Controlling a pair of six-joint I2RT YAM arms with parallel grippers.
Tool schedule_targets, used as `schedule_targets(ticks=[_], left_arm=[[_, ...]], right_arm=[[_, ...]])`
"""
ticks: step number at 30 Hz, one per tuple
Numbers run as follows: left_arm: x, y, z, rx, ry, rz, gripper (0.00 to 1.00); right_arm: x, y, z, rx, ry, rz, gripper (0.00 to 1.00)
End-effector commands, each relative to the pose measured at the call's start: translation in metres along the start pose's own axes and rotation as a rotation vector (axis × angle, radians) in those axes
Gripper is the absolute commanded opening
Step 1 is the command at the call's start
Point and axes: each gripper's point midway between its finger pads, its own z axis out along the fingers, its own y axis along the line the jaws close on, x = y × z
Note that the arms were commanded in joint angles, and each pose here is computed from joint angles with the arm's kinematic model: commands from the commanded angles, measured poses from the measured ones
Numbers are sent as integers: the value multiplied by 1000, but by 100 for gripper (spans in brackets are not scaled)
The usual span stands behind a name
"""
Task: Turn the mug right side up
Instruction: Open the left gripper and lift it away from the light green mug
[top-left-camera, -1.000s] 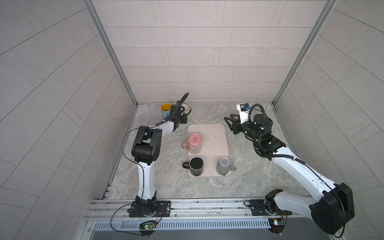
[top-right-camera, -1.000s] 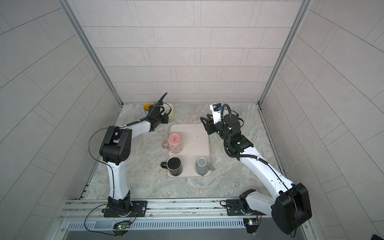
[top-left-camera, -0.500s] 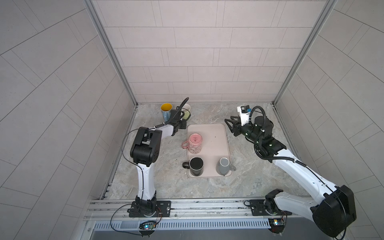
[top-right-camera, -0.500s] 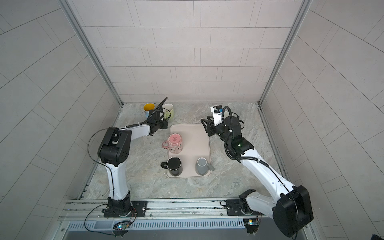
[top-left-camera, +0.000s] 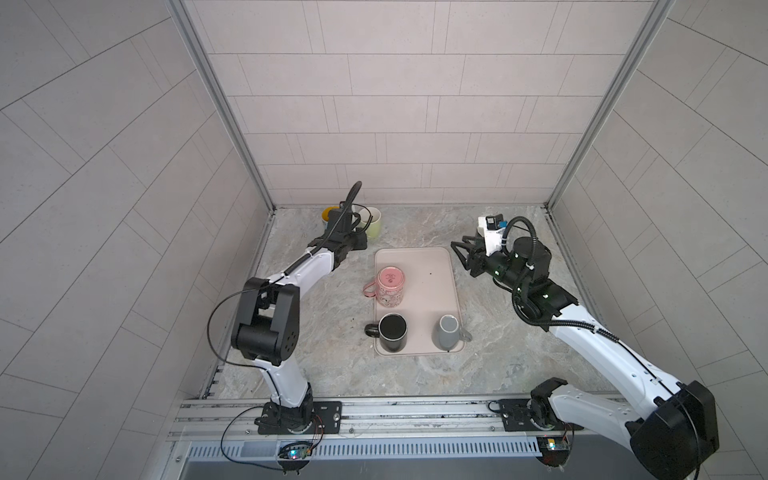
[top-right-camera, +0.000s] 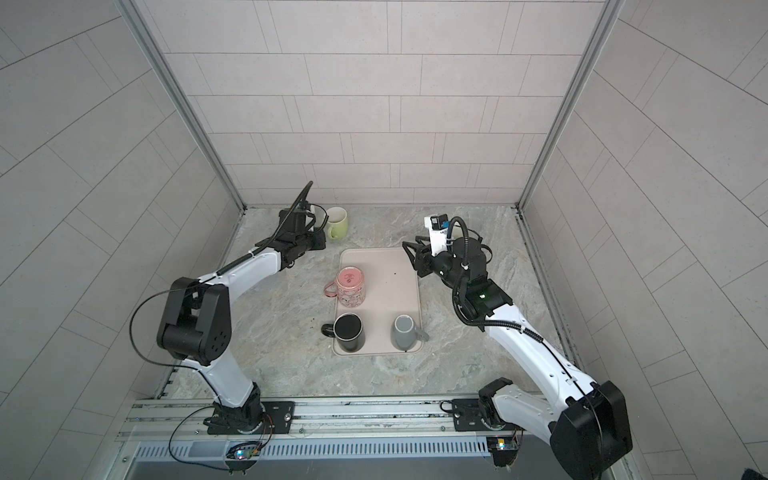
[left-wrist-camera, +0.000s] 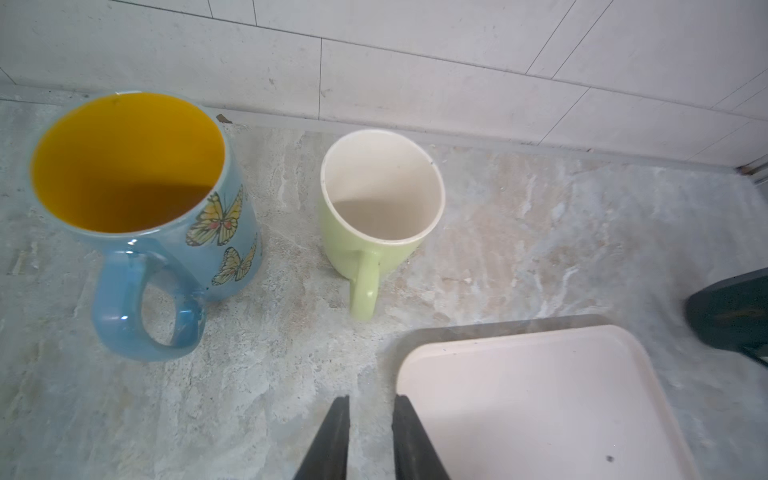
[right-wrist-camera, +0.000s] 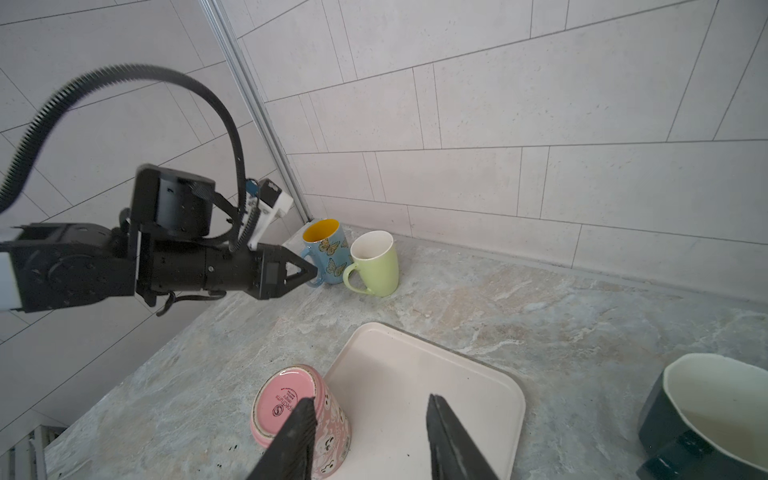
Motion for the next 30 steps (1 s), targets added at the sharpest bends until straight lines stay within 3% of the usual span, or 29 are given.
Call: schedule_targets(ticks=[1,6,12,15,18,21,25,30], left_arm=[[-7,-13,-41,53,79,-111,25],[-4,-16,-80,135,184,-271,27],[16,-17,-104,293,327,-589,36],[33,-33,-107,388,442,-713,36],[54,-37,-102,401,517,-813,37],[72,-31,-100,363,545,-863,47],[84,-30,-96,350,571,-941,49],[93,-32,-78,385,600,-1145,49]], right_arm=[[-5,7,2,-36,18,30,46],[-4,8,5,-43,44,47,47],[-1,10,7,-58,56,60,49],[2,10,9,-65,63,69,49],[5,11,11,-73,72,76,49],[6,12,12,-82,75,79,49],[9,12,12,-81,82,84,50],[12,11,12,-81,95,83,50]])
